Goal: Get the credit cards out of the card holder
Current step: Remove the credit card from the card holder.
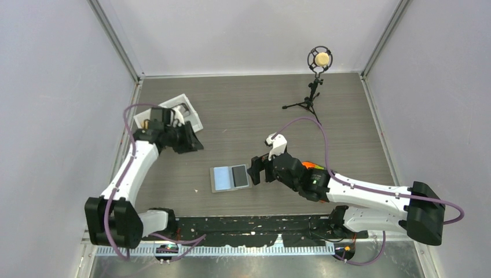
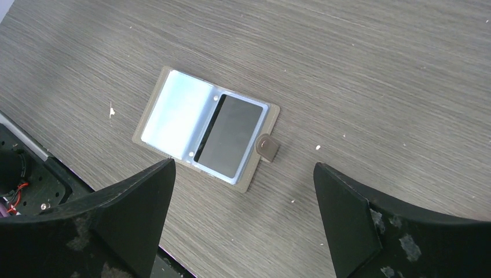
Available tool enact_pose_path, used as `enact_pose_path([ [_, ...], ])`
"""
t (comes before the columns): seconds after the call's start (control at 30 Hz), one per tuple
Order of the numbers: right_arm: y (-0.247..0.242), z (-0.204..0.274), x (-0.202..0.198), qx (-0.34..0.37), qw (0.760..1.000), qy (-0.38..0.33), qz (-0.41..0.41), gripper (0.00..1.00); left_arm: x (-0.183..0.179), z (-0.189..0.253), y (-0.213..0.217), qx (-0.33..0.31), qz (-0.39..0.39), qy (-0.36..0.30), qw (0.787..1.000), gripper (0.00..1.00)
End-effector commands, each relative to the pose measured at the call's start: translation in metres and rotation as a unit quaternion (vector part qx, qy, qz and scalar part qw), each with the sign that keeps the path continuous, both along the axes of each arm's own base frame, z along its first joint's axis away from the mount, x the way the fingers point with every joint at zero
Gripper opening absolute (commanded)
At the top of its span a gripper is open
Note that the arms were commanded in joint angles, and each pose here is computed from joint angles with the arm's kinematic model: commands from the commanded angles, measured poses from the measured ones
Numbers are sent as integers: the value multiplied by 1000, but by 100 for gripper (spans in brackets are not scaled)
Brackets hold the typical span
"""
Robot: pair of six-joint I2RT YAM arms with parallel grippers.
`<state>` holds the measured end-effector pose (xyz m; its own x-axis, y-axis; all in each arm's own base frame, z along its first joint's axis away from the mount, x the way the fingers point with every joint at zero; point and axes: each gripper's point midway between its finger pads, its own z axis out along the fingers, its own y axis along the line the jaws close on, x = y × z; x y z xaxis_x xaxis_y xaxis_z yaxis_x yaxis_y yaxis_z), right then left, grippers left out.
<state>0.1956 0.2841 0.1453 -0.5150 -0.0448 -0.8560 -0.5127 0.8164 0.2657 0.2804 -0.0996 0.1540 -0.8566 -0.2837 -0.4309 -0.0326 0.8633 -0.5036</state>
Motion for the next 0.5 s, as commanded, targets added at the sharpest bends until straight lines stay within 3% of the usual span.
enact_pose_path([
  [0.0,13,11,2,42,999,18,-9,93,-26,2,-45,-65,-48,-27,996,35],
  [0.27,43,3,0,70,996,53,14,56,-49,-34,-81,-134,-83,-8,987,33],
  [0.47,58,-5,3,73,994,78,11,49,-53,-49,-87,-153,-90,-1,984,31],
])
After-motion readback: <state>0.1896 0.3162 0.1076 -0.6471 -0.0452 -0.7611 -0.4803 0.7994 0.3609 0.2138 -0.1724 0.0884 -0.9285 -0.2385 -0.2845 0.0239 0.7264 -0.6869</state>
